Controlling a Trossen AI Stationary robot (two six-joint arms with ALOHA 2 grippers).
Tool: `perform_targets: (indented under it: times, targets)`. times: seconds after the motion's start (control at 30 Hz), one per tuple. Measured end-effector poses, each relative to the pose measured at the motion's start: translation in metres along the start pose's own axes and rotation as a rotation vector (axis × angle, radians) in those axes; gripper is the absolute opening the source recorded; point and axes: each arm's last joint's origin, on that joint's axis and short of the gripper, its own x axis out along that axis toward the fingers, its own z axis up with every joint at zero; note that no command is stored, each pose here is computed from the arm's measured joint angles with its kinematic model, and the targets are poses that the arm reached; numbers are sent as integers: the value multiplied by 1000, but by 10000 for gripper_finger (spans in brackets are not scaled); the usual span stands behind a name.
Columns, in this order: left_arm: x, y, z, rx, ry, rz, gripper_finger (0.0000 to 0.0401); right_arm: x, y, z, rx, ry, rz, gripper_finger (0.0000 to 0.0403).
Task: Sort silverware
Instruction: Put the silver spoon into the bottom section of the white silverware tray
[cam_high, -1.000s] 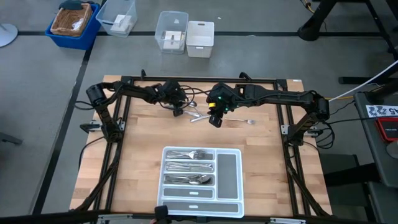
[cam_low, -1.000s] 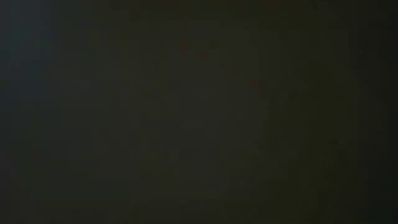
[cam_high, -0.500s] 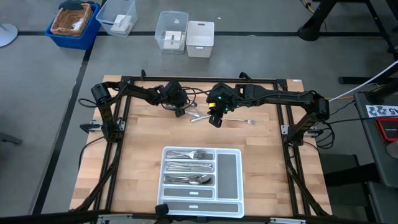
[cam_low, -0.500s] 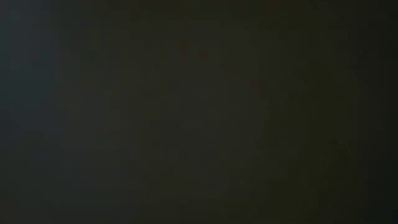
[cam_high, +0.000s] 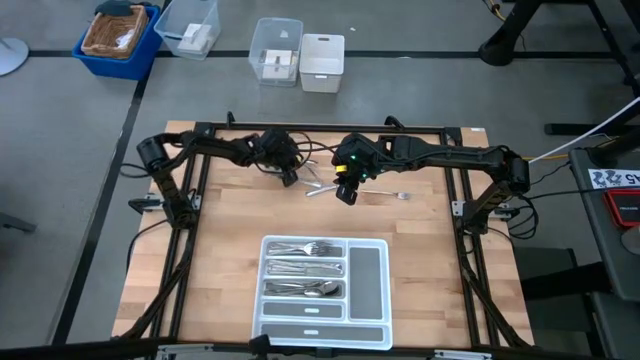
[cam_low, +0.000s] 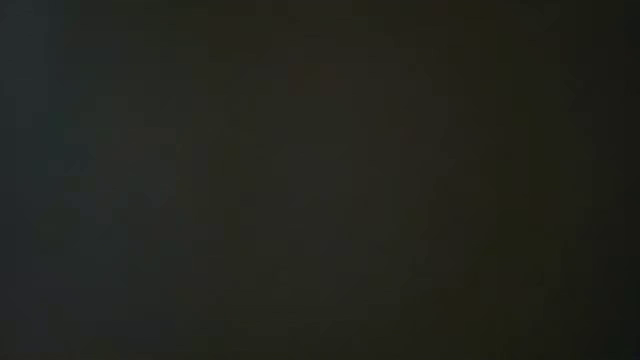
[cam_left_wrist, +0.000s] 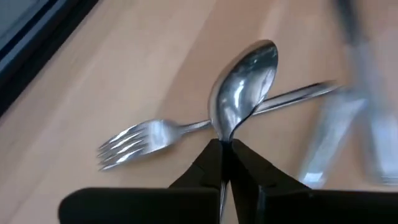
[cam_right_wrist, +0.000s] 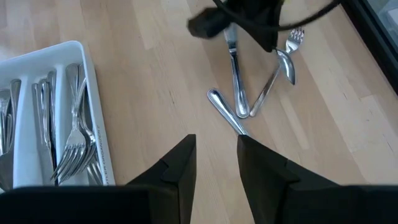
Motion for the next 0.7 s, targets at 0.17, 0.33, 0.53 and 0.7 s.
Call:
perform_targets:
  times: [0.17,0.33,0.53,0.7]
  targets:
    - [-29,-10,13,-114,-38,-187,4,0,0,0,1,0,1,120]
    - [-60,-40,26,-214,-55,-480,3,0,0,0,3,0,1,120]
    - [-81,-110,31,-162,21,-781,2,0,0,0,4,0,1,120]
    - [-93,-174,18,-54,122,-917,4,0,0,0,9,0,0,120]
